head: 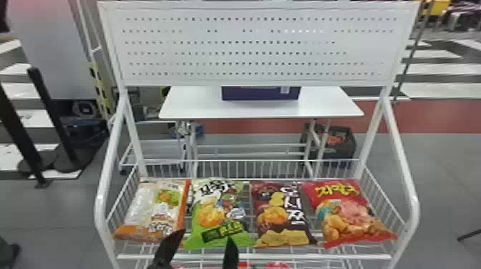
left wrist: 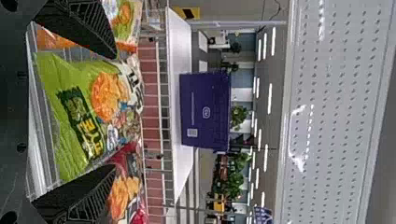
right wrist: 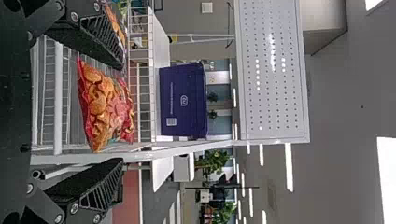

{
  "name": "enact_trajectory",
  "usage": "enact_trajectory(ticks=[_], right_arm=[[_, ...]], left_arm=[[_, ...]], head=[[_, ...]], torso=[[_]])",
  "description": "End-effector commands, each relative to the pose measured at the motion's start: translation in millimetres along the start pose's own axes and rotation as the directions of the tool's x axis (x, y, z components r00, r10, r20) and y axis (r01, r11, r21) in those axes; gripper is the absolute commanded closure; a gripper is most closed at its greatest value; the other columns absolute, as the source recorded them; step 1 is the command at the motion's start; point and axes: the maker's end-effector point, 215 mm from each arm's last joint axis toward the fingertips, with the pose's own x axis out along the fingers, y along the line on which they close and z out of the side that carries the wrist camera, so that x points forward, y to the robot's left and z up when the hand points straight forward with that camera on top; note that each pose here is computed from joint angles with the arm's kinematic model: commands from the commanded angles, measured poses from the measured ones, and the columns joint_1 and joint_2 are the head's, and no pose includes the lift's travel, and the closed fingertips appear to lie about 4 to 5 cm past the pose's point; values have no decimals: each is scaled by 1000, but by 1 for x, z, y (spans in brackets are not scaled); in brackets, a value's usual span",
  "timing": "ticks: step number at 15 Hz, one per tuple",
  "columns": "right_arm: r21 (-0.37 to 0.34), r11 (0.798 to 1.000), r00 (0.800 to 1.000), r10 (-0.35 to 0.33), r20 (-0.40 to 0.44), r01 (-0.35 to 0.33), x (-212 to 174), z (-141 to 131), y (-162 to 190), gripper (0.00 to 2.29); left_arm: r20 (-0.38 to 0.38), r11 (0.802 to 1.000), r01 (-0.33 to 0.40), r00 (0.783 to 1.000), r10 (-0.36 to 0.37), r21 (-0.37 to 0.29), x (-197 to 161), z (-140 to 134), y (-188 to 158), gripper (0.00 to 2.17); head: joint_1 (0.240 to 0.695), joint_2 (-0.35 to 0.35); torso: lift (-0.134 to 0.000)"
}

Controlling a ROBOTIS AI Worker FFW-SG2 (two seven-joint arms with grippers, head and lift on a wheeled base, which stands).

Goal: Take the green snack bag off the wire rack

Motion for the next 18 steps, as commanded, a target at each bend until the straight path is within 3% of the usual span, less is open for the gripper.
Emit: enact_trajectory(ticks=[1,4,8,14,17,18], right_arm=[[1,1000,1000,0,1,0,0,-1,0,174],[5,1000,1000,5,-2,-5,2,-5,4,174],[3,1000,1000,10,3,-10,3,-4,6,174],[1,1000,1000,8,4,-8,3,-3,5,174],[-1,1000,1000,9,5,-9,3,-2,5,174],[-2,1000,1000,9,6,-9,3,-2,4,174]], left_arm=[[-28,1000,18,999,-18,12,36,-6,-19,46],[-83,999,29,996,-26,29,63,-26,-30,46],[-122,1000,7,992,-4,24,91,-44,-20,46],[-199,999,3,980,4,37,104,-74,-8,161],[-253,998,12,968,2,55,103,-90,-5,282],[-257,998,17,967,-2,56,101,-92,-7,606]], head=[[499,0],[499,0],[499,0],[499,0],[499,0],[499,0]], torso=[[0],[0],[0],[0],[0],[0]])
